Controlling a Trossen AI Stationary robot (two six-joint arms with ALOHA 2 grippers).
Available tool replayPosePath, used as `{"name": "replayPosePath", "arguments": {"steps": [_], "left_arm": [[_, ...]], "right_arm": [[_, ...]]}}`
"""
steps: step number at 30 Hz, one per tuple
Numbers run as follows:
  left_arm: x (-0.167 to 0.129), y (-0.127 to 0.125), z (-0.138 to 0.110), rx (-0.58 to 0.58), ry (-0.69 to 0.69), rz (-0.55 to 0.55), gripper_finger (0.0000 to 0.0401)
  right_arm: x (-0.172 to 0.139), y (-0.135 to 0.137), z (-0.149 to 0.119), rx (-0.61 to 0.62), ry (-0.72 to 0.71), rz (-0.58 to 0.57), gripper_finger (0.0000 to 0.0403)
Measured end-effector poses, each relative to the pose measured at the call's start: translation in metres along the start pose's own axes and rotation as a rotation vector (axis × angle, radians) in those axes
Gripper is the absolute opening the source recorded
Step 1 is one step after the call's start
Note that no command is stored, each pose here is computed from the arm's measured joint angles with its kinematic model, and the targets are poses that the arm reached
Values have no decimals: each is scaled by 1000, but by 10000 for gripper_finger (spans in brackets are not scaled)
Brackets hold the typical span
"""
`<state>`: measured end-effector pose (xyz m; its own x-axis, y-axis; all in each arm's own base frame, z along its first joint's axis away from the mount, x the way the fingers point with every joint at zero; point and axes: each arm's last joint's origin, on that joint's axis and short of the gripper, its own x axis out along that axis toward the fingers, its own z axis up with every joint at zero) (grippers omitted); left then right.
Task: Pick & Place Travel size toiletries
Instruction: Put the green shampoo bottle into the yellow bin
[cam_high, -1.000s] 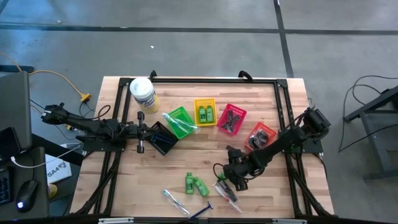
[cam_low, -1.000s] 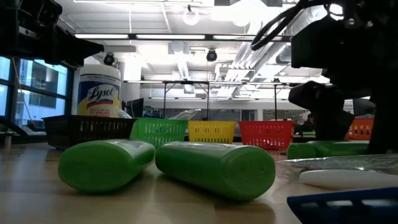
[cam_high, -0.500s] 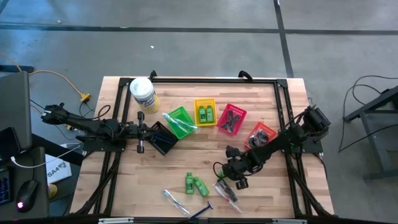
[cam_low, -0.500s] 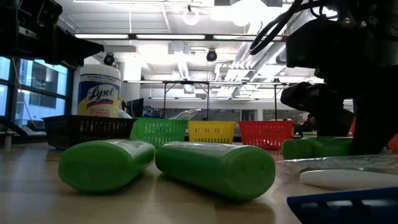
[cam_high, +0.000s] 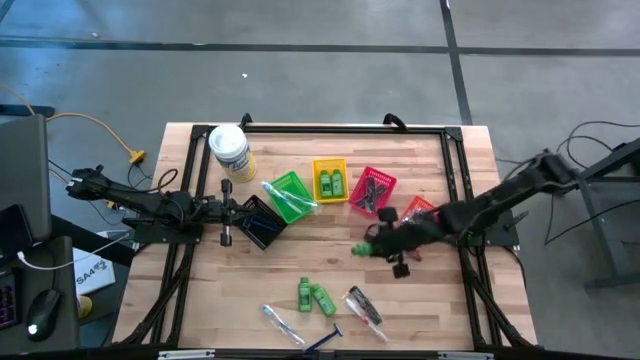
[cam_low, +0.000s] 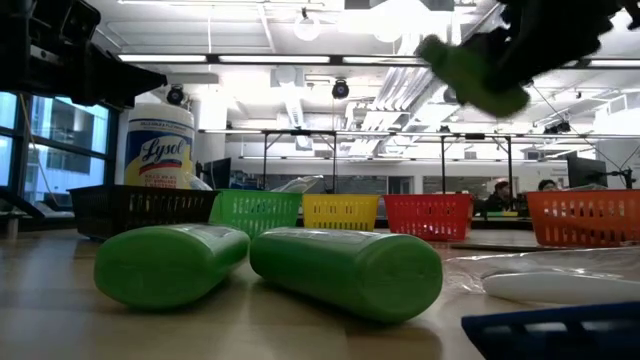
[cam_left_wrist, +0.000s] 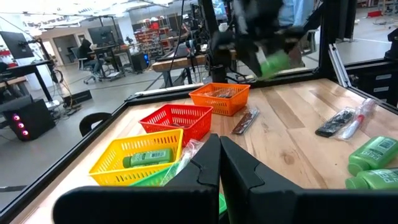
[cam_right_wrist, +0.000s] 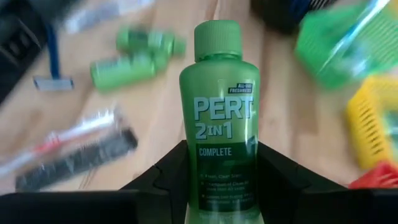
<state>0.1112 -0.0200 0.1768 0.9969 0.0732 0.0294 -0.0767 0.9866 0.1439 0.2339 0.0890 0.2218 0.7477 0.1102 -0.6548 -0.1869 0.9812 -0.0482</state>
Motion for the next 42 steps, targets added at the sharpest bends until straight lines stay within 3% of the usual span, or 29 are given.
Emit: {"name": "replayPosePath", "arguments": {"steps": [7, 18, 26, 42], "left_arm": [[0, 0, 0, 0, 0, -1, 0], [0, 0, 1, -6, -13, 0, 0], [0, 0, 1, -4, -9, -3, 0], [0, 0, 1, 3, -8, -2, 0]], "right_arm": [[-47, -28, -36, 40, -427, 54, 137], [-80, -47, -87, 21, -749, 1, 140], [-90, -49, -103, 13, -856, 1, 143], [-80, -52, -118, 27, -835, -24, 145]]}}
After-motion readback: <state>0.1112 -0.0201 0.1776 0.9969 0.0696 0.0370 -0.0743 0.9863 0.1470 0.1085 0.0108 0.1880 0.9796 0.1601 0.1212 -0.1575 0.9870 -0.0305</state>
